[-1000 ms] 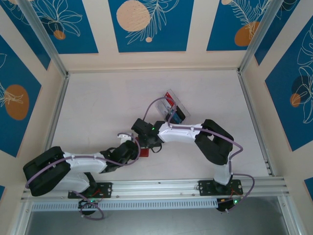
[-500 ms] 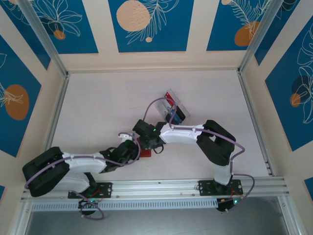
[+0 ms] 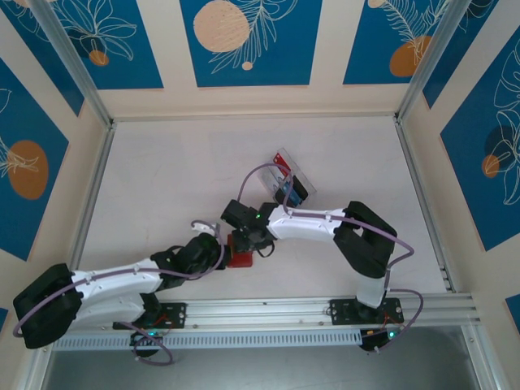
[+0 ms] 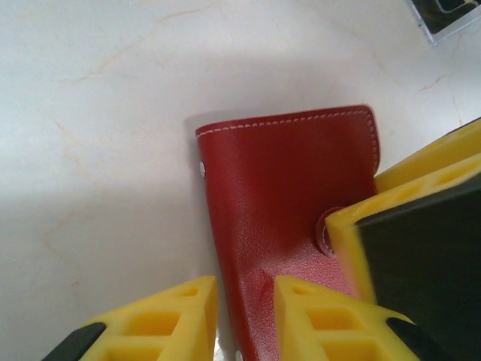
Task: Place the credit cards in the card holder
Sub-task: Open the button on the card holder, then open the card holder at the bottom-center of the table.
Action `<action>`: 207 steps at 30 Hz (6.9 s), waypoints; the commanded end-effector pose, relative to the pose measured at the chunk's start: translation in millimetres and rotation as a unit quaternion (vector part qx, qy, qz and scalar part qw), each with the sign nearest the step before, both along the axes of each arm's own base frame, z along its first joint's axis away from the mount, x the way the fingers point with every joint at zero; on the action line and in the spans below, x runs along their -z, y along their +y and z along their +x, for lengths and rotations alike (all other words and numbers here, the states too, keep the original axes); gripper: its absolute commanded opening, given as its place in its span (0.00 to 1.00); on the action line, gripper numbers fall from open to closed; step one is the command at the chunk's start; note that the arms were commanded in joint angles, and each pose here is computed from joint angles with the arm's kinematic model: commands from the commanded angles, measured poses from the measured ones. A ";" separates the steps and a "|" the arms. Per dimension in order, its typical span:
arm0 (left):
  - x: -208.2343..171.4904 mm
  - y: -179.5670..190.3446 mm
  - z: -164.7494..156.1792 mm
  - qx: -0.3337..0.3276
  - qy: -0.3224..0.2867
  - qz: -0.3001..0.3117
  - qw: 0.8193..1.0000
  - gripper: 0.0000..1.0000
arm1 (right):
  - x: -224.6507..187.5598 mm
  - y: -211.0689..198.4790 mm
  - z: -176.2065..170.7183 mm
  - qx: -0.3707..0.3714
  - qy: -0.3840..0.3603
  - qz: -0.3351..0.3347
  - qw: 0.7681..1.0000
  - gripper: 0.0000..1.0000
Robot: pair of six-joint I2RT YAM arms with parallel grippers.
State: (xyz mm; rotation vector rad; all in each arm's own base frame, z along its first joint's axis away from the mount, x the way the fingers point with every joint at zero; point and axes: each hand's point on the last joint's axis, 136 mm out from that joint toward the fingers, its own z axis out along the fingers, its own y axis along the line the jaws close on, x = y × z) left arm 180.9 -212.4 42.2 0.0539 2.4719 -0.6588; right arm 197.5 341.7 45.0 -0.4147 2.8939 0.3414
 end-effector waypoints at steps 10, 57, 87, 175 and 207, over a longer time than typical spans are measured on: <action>28.7 4.8 -3.7 0.007 0.028 0.035 0.999 0.18 | -13.4 4.4 -8.2 -0.018 0.014 0.015 1.000 0.40; 62.8 21.6 -7.4 -0.024 0.048 0.062 0.997 0.03 | 13.1 -34.6 -3.3 0.038 0.016 -0.018 0.999 0.00; 65.0 3.1 -3.6 -0.007 0.047 0.043 0.998 0.00 | -24.1 -33.4 13.6 0.089 -0.045 0.029 0.995 0.09; 43.2 -59.9 -9.0 0.068 0.042 -0.012 0.997 0.12 | -18.0 -31.4 3.7 0.059 0.025 0.138 0.988 0.40; -26.1 76.0 -35.4 -0.056 0.019 0.056 0.997 0.48 | -31.7 -31.9 12.0 -0.016 -0.057 -0.125 0.990 0.03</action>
